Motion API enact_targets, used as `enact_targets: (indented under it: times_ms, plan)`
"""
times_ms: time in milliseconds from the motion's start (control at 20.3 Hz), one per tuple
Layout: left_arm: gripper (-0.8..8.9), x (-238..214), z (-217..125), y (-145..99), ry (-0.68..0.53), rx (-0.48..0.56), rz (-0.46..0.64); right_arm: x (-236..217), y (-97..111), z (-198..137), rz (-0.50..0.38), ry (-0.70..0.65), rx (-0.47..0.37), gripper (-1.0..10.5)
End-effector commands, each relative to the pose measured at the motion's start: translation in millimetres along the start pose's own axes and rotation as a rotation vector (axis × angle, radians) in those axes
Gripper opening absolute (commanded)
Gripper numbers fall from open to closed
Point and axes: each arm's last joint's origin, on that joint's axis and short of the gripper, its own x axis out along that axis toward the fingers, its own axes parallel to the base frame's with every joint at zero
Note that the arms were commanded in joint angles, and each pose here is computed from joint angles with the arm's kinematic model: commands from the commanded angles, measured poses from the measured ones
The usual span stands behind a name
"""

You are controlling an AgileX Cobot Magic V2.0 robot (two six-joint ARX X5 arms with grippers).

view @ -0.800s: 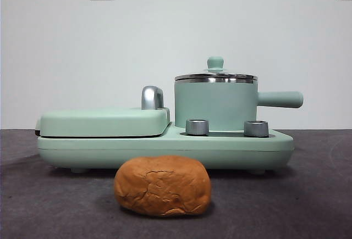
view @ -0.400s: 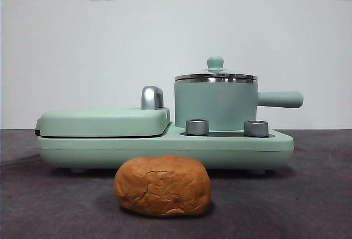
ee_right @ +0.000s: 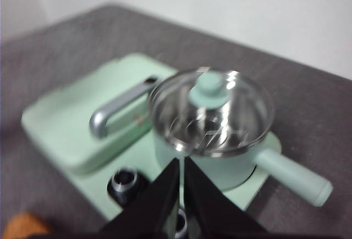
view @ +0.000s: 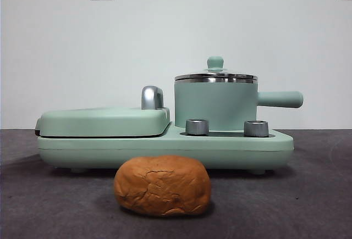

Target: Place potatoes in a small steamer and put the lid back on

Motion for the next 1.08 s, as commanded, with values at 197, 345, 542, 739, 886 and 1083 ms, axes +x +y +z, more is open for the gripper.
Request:
enact_targets:
  times_ms: [197,345,542,739,886,1083]
  plan:
    - [0.06,26,9,-12,0.047,0.237,-0.05,3,13,-1,0.015,0.066,-0.227,0.1]
    - [0.06,34,6,-18,0.061,0.361,-0.097,4,15,-4,0.018,0.1,-0.22,0.1]
    - [1.49,39,4,-25,0.078,0.404,-0.141,3,18,-7,0.032,0.129,-0.207,0.8]
    - [3.42,40,4,-27,0.077,0.405,-0.151,1,18,-7,0.029,0.128,-0.197,2.9]
    - [3.39,40,4,-27,0.078,0.401,-0.15,0,18,-7,0.009,0.135,-0.197,2.9]
    - [3.38,40,3,-27,0.08,0.374,-0.149,-1,19,-7,0.008,0.136,-0.182,2.9]
